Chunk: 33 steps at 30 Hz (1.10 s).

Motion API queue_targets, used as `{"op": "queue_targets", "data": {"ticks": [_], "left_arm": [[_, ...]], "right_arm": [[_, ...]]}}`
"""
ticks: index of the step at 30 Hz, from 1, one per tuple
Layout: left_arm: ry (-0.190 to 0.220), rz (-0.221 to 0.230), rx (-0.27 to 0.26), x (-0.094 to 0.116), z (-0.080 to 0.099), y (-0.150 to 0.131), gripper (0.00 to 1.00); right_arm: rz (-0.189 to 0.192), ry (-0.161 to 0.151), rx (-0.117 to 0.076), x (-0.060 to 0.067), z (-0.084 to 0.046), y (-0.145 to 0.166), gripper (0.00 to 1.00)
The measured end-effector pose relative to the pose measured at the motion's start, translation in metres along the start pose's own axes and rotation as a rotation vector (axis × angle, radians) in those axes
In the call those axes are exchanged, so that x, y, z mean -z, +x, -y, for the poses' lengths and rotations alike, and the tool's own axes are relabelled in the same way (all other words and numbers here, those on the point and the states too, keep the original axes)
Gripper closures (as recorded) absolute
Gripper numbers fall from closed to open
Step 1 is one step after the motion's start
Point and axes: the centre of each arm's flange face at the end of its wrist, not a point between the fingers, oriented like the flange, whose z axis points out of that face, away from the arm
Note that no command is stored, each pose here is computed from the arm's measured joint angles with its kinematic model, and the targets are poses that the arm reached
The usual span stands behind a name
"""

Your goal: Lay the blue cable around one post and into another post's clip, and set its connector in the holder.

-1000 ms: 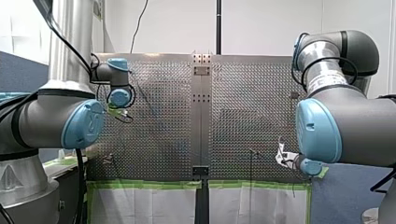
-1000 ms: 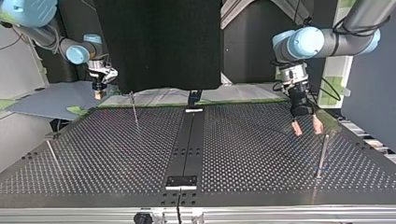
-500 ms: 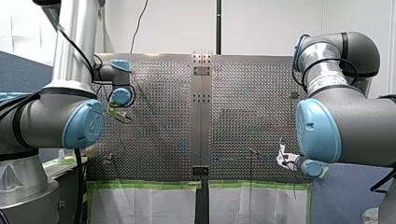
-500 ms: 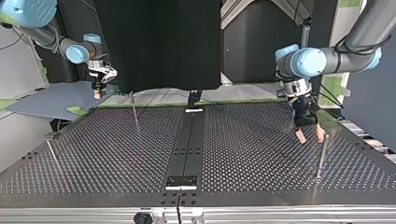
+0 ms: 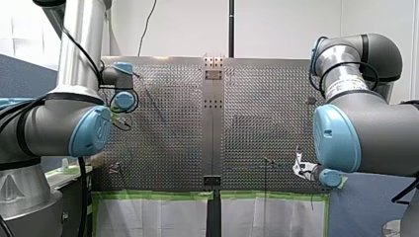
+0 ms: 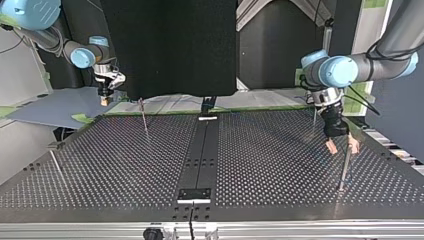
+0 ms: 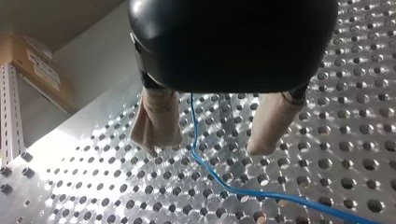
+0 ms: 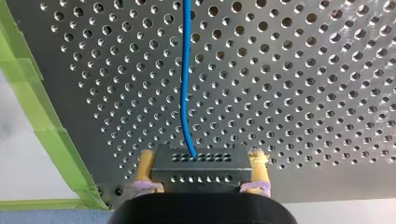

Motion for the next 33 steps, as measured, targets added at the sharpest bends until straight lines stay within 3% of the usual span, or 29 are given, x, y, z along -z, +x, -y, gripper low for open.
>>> {"op": "queue_targets", "data": {"ticks": [15,25,33], "left_arm": [[0.005,0.035,0.009,-0.022,0.006,-0.017,0.0],[0.022,0.036,0.029,-0.038,0.023,-0.021,0.0],[-0.014,0.002,0.03,-0.046,0.002,-0.005,0.0]], "right_arm": [[0.0,0.004,-0.001,0.0,0.002,0.0,1.0],[0.0,0.004,-0.002,0.0,0.003,-0.001,1.0],[-0.002,0.005,-0.002,0.0,0.003,-0.001,1.0]]}}
